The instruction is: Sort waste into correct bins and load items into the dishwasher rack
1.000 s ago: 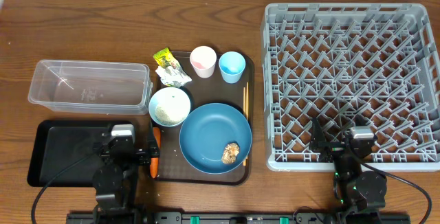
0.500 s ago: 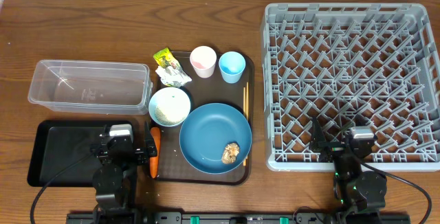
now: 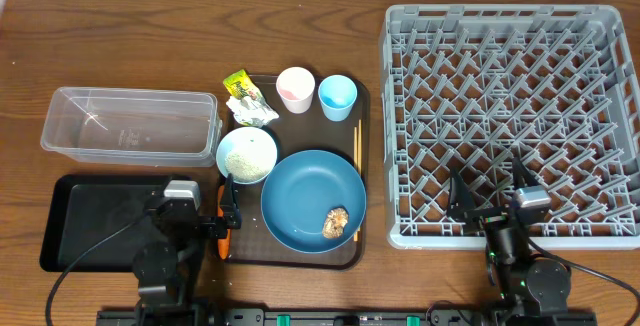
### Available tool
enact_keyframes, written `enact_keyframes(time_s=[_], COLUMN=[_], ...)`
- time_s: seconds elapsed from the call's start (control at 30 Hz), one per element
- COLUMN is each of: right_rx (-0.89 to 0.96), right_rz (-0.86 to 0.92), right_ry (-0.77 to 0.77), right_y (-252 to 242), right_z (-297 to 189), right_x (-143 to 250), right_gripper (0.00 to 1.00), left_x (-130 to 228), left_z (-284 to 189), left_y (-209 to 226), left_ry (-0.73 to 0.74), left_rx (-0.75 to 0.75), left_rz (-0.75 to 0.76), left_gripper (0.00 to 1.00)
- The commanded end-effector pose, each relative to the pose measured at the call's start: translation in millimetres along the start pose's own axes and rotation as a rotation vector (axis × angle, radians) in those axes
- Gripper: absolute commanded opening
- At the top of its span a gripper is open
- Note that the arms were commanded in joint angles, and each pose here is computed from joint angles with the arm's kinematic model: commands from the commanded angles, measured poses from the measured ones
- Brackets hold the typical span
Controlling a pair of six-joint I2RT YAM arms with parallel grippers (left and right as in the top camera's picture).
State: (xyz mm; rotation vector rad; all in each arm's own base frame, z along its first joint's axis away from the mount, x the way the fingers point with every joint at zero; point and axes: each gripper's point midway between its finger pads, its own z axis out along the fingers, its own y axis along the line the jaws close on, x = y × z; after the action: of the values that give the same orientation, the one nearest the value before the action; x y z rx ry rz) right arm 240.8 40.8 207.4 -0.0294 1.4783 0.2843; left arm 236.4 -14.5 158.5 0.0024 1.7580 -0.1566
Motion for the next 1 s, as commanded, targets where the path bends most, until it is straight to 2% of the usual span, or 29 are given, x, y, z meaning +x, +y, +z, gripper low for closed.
enact_keyframes(time_s=[0.0, 0.13, 0.27, 0.37, 0.5, 0.6, 0.7, 0.87, 0.97], right_rx=[-0.030, -0.017, -0.008, 0.030, 0.016, -0.007, -0.011, -0.095, -0.093], right_rz=[0.100, 0.105, 0.120, 0.132, 0.054, 0.030, 0.052, 0.115, 0.117], right_ry=[-0.076, -0.017, 0.146, 0.352, 0.625, 0.785, 0.876, 0.961, 0.973], right_y=[9.8, 14.2, 18.3, 14.8, 13.7, 14.2, 13.9, 26.7, 25.6], right_z=[-4.4, 4.3, 29.5, 58.7, 95.6, 114.3, 131.0, 140.0, 142.3], right_x=[-48.7, -80.2, -93.6, -86.5, -68.2, -56.1, -48.1, -26.9, -21.5], right_gripper=[0.99, 0.99, 0.99, 0.99, 0.99, 0.99, 0.99, 0.99, 0.99], left_x=[-46.0, -75.9, -94.8, -100.7, -101.8, -101.4, -98.4, -96.0, -100.7], left_z=[-13.3, -14.3, 0.3, 15.6, 30.7, 42.7, 59.4, 78.5, 87.5], left_y=[-17.2, -19.7, -24.5, -29.6, -29.1, -27.2, -27.5, -52.7, -65.0], left_ry=[-0.068, -0.022, 0.137, 0.333, 0.577, 0.701, 0.754, 0.776, 0.745], left_rx=[0.073, 0.069, 0.084, 0.101, 0.080, 0.063, 0.068, 0.216, 0.271], left_rz=[-0.042, -0.065, -0.105, -0.150, -0.207, -0.235, -0.268, -0.389, -0.350], left_gripper=[0.98, 0.98, 0.98, 0.98, 0.98, 0.98, 0.98, 0.98, 0.98])
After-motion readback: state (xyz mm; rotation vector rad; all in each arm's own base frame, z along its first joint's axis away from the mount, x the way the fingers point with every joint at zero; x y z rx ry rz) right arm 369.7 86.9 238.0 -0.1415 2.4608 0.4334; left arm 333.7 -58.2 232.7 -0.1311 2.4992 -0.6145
